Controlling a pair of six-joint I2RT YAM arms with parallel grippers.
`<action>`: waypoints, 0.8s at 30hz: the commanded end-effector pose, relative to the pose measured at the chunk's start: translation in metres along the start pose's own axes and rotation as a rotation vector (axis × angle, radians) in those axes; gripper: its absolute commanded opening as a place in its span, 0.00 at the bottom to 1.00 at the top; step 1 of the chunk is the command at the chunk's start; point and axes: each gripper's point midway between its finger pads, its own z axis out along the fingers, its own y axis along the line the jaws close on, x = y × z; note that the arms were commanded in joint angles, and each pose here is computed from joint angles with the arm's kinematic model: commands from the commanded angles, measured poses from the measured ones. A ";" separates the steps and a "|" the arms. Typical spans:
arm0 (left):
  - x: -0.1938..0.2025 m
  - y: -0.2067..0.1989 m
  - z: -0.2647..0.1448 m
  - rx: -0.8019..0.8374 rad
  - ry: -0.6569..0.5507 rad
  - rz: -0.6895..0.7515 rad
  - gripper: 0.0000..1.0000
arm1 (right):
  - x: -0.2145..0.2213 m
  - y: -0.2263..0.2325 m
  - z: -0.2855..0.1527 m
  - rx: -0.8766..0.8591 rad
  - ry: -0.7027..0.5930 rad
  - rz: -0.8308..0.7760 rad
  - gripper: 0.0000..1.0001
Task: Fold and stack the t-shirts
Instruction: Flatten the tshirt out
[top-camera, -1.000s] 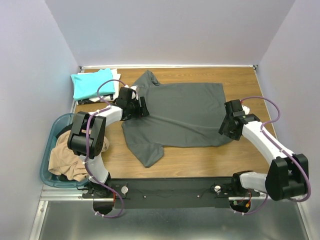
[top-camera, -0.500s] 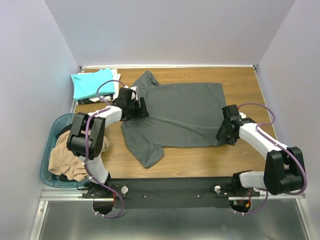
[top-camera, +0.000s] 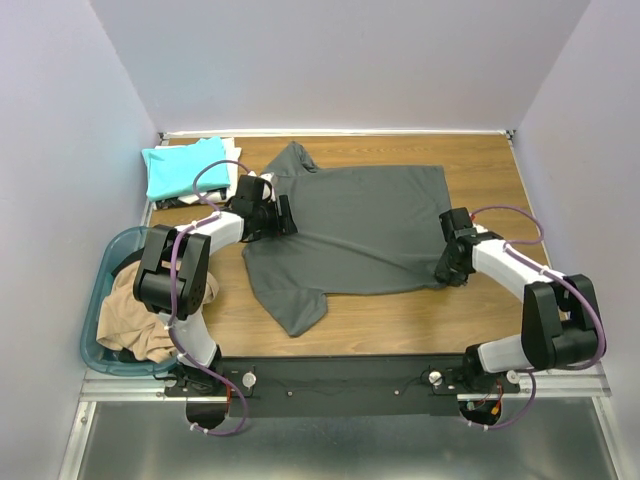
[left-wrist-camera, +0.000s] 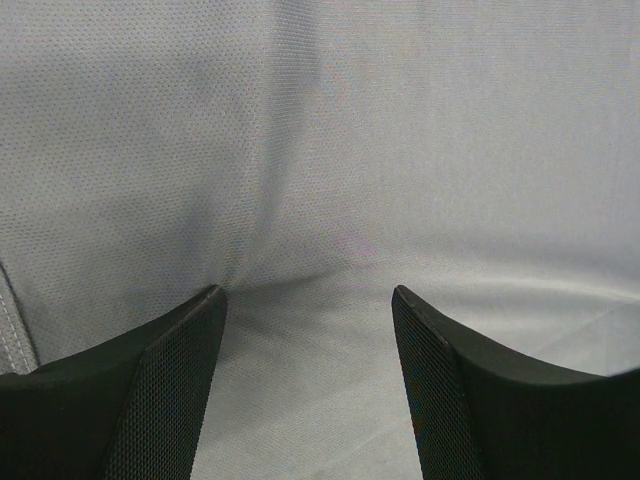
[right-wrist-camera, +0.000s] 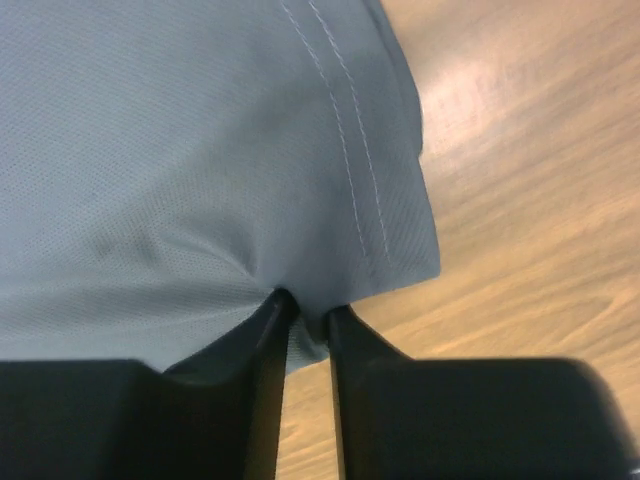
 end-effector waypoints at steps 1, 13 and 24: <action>0.013 0.013 -0.002 -0.053 0.046 0.007 0.75 | -0.015 -0.001 0.003 0.033 -0.040 -0.026 0.07; 0.009 0.042 -0.008 -0.100 0.044 -0.007 0.76 | -0.053 -0.020 -0.091 0.082 -0.128 -0.030 0.22; 0.000 0.036 -0.015 -0.086 0.019 -0.003 0.76 | -0.056 -0.014 -0.082 0.092 -0.100 -0.066 0.58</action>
